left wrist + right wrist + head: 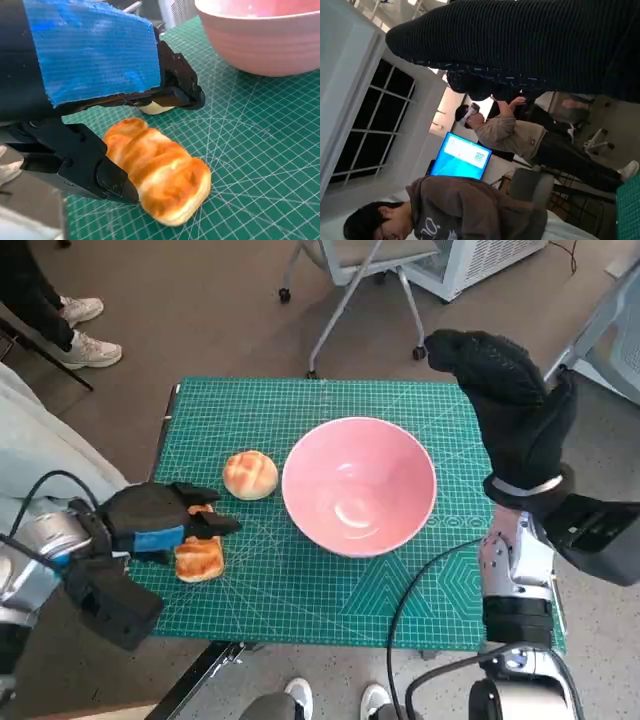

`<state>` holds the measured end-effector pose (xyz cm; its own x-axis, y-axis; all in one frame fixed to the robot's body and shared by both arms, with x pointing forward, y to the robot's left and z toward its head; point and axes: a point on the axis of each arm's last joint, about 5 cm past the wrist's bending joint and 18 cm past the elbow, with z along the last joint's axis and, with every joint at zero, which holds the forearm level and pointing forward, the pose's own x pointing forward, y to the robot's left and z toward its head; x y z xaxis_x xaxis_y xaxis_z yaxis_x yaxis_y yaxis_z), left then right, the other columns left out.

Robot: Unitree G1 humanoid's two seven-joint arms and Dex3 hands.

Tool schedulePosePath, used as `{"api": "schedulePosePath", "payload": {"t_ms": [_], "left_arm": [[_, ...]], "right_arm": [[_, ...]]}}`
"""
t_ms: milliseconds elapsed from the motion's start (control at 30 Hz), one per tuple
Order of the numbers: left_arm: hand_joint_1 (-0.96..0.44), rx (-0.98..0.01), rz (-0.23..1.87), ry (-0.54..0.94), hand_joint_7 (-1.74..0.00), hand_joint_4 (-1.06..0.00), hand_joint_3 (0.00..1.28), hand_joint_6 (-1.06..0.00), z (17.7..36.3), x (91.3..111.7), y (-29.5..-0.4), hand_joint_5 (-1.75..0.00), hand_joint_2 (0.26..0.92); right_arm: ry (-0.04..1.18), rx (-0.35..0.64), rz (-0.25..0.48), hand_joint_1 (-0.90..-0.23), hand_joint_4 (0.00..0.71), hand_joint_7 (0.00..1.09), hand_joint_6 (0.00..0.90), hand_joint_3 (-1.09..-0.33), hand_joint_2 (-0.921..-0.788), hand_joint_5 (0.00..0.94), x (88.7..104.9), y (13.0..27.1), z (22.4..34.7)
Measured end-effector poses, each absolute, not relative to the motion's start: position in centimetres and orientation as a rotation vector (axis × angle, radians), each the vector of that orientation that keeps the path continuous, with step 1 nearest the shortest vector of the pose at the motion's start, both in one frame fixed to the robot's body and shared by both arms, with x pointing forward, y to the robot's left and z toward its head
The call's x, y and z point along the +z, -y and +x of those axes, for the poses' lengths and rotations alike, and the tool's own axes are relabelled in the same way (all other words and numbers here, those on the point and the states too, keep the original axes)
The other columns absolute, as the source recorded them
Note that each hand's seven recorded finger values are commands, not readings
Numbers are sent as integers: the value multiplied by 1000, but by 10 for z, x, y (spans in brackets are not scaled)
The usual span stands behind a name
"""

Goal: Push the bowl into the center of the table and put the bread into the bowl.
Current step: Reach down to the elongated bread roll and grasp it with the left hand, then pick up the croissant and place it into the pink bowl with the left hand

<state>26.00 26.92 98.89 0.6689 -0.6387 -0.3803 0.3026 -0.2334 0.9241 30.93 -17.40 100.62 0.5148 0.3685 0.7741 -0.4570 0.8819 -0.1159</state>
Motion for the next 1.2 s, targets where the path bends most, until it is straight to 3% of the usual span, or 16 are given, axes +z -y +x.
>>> {"api": "schedulePosePath", "payload": {"t_ms": [167, 300, 333, 367, 467, 533, 633, 1200], "left_arm": [[-34, -924, 1540, 294, -35, -580, 25, -621, 261, 980, -269, -25, 828], [9, -922, 1516, 295, -59, -761, 24, -808, 263, 977, -271, -31, 891], [9, -922, 1511, 297, -59, -761, 24, -808, 263, 977, -271, -31, 891], [-169, -923, 1507, 298, -671, -854, 88, -702, 264, 976, -270, -40, 906], [-54, -930, 1499, 306, -1035, -711, 93, -644, 265, 975, -269, -799, 916], [-27, -934, 1497, 312, -1075, -694, 78, -650, 266, 975, -269, -989, 918], [-8, -941, 1502, 321, -1066, -696, 54, -676, 266, 974, -268, -1125, 920], [1, -936, 1531, 329, -1088, -679, 34, -719, 267, 975, -266, -1153, 920]], "right_arm": [[896, 495, 109, -672, 152, 492, -1, -754, -921, 8, 1005, 175, 309], [894, 492, 112, -674, 153, 493, -1, -752, -921, 7, 1004, 175, 309], [895, 491, 113, -674, 153, 493, -1, -752, -921, 7, 1004, 175, 309], [894, 491, 114, -675, 153, 493, -1, -751, -921, 7, 1003, 176, 308], [893, 491, 114, -678, 154, 494, -1, -750, -921, 7, 1003, 176, 308], [893, 492, 114, -679, 154, 494, -1, -750, -921, 7, 1003, 176, 308], [893, 492, 114, -680, 155, 495, -1, -750, -921, 7, 1003, 176, 308], [890, 485, 117, -681, 157, 497, -1, -747, -921, 6, 1002, 178, 308]]}}
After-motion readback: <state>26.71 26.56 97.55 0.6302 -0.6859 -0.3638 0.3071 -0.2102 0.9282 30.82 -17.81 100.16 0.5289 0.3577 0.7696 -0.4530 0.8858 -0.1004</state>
